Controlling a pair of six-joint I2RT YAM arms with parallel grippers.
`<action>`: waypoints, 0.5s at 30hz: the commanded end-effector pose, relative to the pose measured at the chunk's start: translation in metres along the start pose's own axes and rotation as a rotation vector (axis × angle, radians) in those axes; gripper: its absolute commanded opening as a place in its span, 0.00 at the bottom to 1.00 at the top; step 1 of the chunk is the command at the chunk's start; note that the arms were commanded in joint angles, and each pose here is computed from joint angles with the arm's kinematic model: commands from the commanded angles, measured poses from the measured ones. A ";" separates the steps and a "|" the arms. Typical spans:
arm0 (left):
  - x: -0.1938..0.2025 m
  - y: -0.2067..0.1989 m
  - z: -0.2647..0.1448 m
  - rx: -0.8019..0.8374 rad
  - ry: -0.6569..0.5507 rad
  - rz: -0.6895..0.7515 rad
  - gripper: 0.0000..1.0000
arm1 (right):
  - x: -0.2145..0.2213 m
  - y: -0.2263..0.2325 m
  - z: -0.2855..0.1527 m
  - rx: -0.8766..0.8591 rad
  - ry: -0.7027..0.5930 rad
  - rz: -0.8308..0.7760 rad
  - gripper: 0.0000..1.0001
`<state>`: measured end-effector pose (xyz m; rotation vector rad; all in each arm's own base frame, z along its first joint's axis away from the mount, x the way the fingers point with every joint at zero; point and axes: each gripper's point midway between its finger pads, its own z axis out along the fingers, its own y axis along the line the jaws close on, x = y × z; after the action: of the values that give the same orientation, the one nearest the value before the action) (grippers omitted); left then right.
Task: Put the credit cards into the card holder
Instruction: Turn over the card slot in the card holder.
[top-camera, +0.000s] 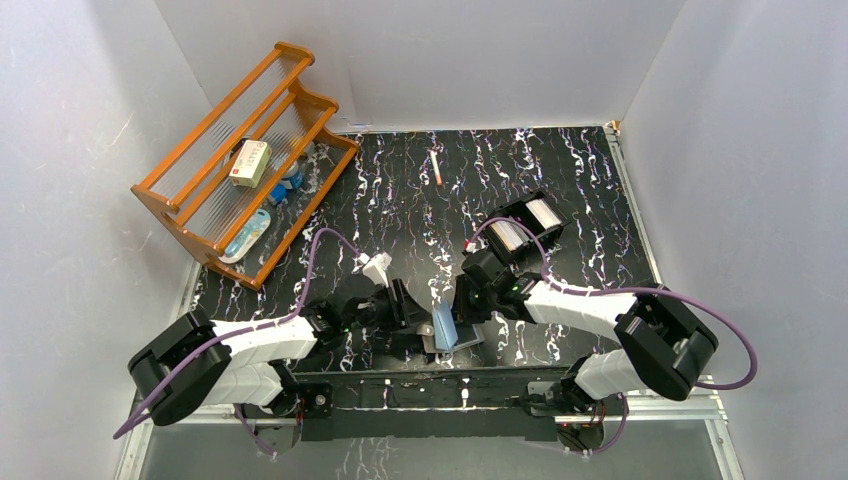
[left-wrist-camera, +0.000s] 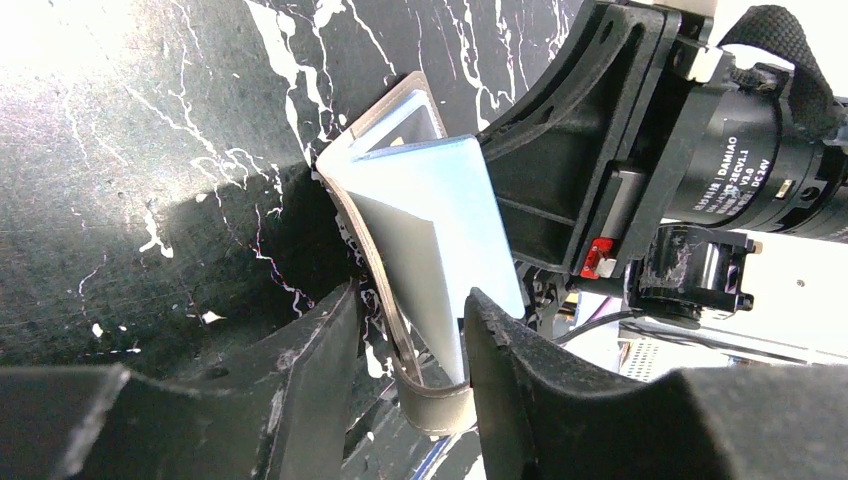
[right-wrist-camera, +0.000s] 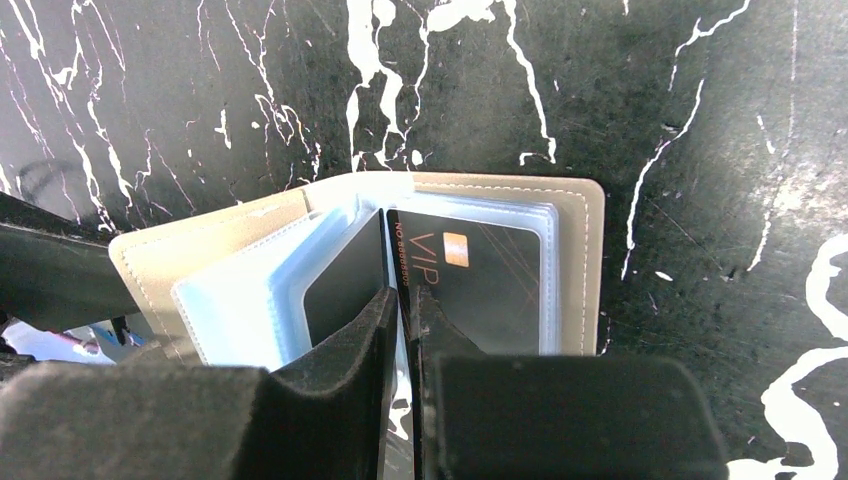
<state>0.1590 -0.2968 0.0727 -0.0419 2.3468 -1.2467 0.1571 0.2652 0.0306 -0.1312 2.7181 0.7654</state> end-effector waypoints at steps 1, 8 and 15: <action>-0.007 -0.008 -0.002 0.024 -0.020 0.024 0.41 | -0.009 0.020 -0.013 -0.046 -0.027 -0.012 0.18; -0.007 -0.011 -0.002 0.028 -0.017 0.026 0.47 | -0.019 0.040 -0.026 -0.111 -0.057 -0.020 0.18; -0.006 -0.011 -0.001 0.027 -0.012 0.027 0.46 | -0.011 0.049 -0.017 -0.142 -0.026 -0.022 0.18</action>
<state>0.1578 -0.2956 0.0707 -0.0413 2.3577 -1.2391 0.1508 0.2798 0.0578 -0.1722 2.6756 0.8633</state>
